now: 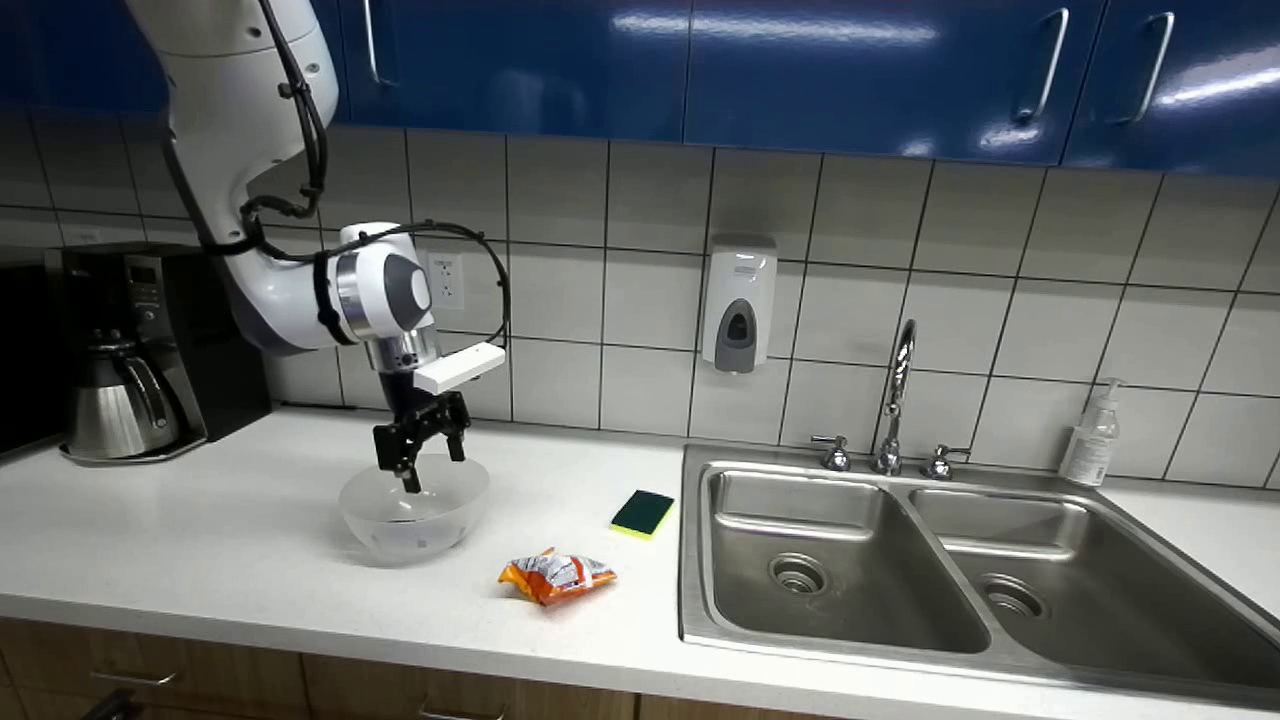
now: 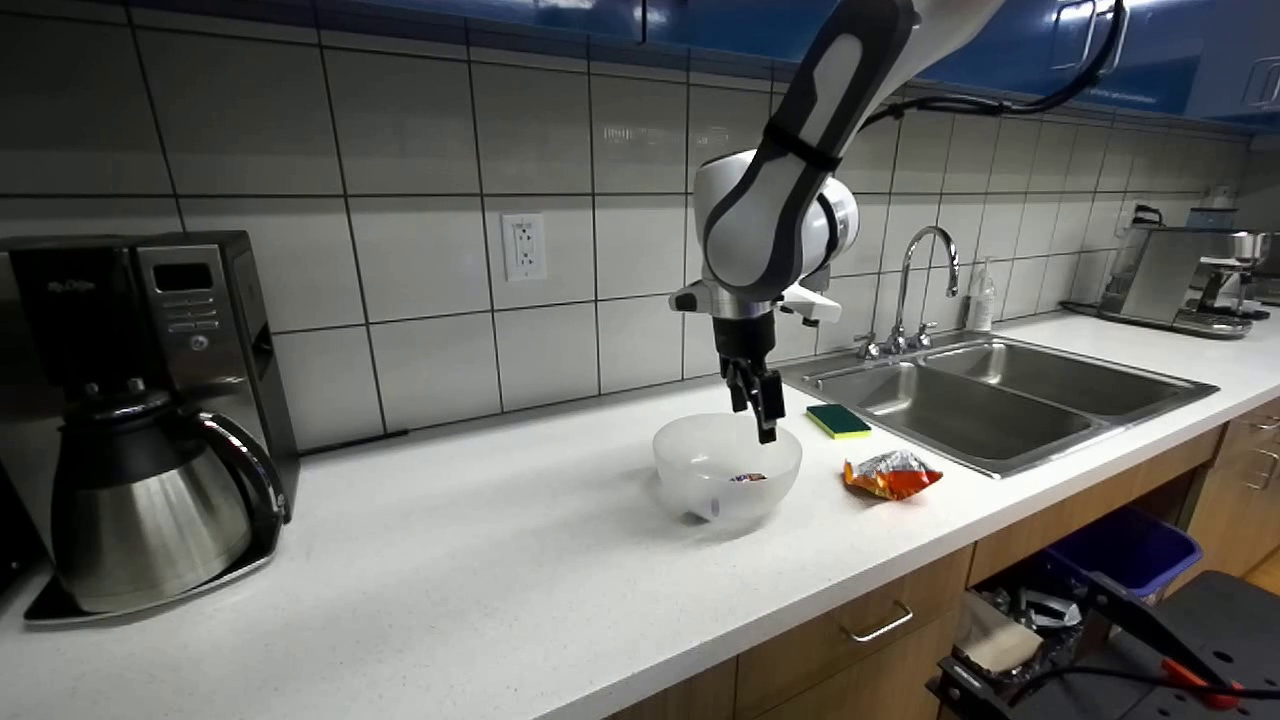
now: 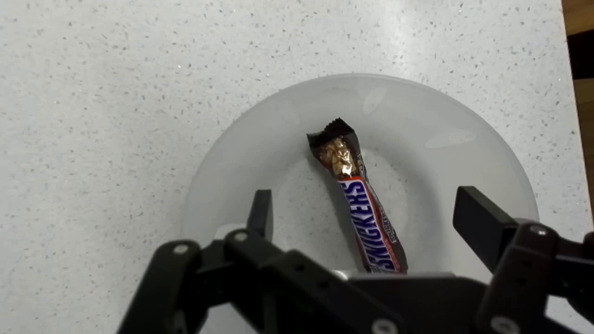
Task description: Put the black packet in the bowl
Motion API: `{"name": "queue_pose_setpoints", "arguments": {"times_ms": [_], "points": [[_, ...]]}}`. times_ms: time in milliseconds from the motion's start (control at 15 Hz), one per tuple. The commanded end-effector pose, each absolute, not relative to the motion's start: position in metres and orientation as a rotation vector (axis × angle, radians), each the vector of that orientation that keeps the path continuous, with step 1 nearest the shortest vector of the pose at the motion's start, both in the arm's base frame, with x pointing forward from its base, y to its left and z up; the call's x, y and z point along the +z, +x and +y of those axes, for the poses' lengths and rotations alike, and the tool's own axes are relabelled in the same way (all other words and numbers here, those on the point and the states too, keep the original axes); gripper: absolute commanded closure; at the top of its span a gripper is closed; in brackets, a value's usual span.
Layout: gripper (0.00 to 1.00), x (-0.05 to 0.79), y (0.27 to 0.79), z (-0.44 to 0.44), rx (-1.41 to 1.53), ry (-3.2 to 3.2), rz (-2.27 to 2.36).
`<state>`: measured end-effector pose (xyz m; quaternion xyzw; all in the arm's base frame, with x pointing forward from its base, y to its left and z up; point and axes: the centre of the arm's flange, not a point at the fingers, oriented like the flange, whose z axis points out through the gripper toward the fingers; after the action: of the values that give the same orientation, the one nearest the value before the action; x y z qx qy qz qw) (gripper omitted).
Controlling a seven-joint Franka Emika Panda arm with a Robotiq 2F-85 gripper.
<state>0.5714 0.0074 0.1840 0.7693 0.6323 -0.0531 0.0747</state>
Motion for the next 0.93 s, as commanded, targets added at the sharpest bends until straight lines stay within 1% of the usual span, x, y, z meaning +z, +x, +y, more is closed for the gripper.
{"name": "queue_pose_setpoints", "arguments": {"times_ms": [0,867], "points": [[0.0,0.214,0.555,0.006,-0.147,2.373,1.785],[0.0,0.268,0.541,0.015,-0.084,2.894,1.132]]}}
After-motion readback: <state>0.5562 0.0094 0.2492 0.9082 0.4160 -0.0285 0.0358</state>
